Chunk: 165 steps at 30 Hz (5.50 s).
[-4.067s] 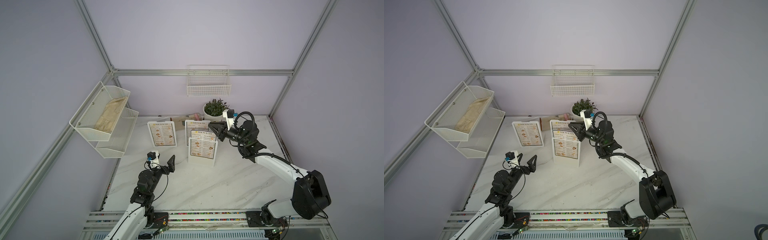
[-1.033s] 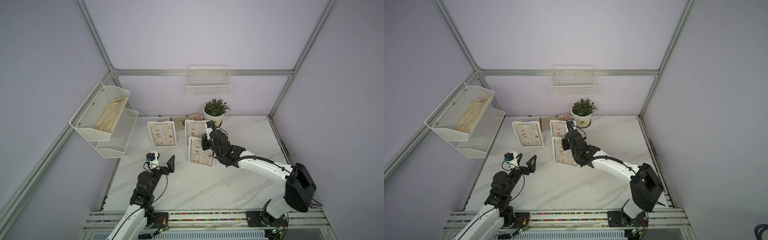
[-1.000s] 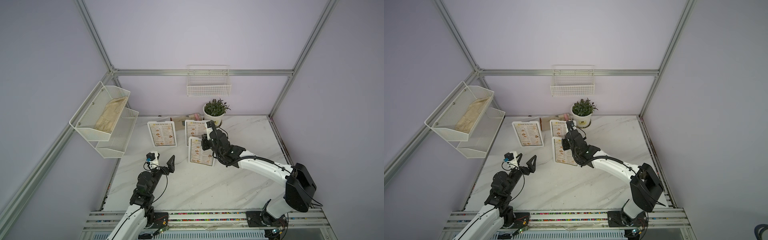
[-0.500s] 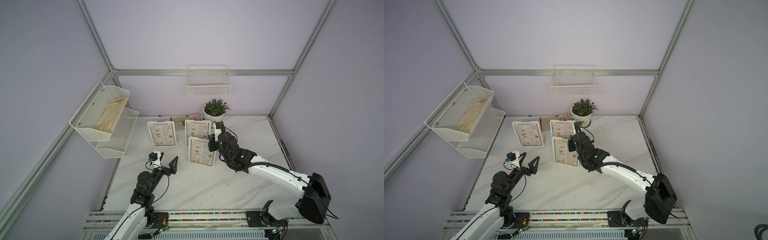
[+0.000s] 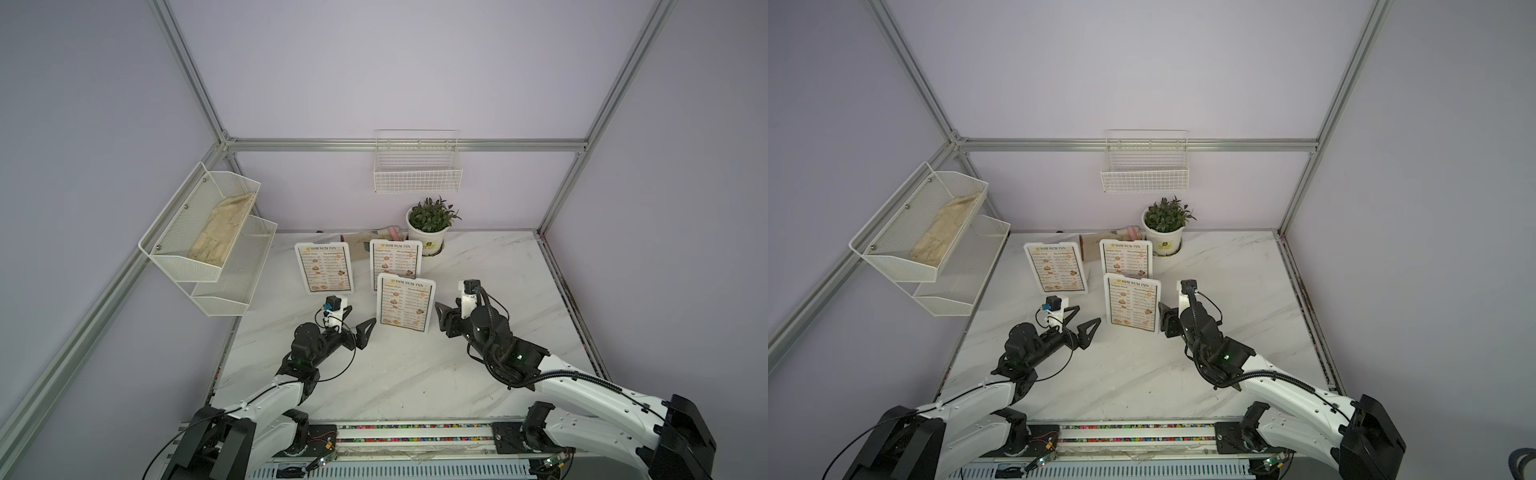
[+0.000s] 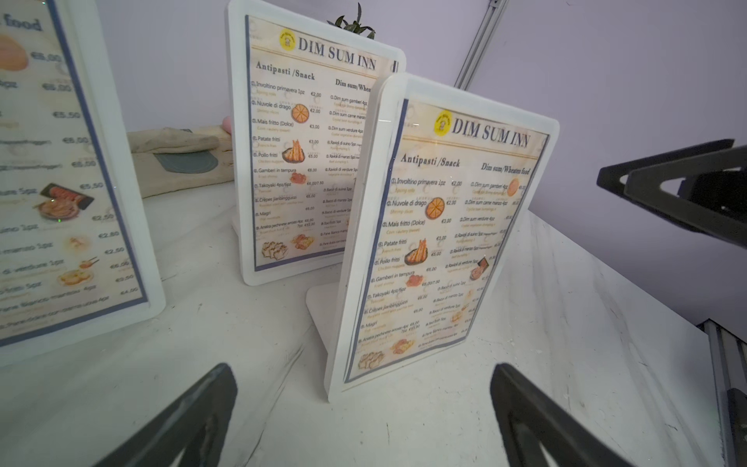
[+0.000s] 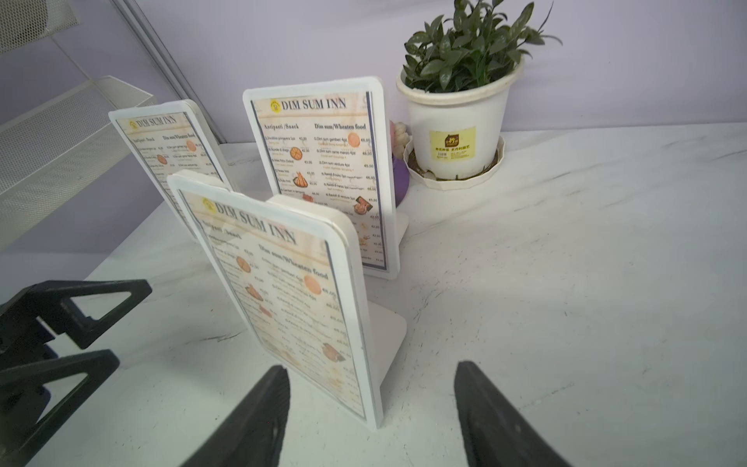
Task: Insert the menus into the narrow rack
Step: Move the narrow rack to the center of the board, then adjust the narrow rack at the center of the board, then reset both arms
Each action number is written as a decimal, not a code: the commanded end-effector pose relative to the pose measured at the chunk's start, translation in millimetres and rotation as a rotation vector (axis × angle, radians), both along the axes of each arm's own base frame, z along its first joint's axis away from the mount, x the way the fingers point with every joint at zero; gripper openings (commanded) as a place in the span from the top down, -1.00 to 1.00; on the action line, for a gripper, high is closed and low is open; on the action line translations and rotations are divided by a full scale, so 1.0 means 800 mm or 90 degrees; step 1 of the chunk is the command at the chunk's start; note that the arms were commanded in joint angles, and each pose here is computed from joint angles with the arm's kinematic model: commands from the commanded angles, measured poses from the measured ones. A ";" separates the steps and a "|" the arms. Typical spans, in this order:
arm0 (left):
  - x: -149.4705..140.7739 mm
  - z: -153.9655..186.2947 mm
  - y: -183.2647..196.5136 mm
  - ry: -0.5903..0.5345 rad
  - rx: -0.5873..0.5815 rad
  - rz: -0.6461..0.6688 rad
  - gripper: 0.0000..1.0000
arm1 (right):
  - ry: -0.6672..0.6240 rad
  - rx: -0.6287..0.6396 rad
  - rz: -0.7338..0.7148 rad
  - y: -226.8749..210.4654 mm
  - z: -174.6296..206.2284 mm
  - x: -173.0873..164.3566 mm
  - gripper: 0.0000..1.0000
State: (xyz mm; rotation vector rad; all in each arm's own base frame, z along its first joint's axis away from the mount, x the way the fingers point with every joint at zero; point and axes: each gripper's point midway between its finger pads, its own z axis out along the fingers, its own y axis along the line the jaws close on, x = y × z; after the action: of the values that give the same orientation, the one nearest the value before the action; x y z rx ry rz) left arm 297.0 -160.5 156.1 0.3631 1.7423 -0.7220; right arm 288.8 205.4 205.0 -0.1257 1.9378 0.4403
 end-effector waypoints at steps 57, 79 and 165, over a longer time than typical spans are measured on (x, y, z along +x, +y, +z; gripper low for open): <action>0.134 -0.016 -0.317 -0.004 0.089 -0.235 -0.73 | 0.066 0.100 -0.234 -0.136 -0.074 0.065 -0.35; 0.129 0.046 -0.271 -0.021 0.091 -0.138 -1.00 | 0.108 0.128 -0.136 -0.102 -0.097 0.052 -0.30; 0.018 0.009 0.259 -0.063 0.149 0.708 -0.99 | -0.215 -0.152 -0.406 -0.247 0.019 0.092 -0.94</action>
State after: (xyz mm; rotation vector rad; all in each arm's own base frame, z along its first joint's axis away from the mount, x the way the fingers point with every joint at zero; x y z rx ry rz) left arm 310.3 33.8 175.8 -0.3577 1.6282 0.2721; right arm 354.0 20.2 220.4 0.3372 1.5926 -0.0709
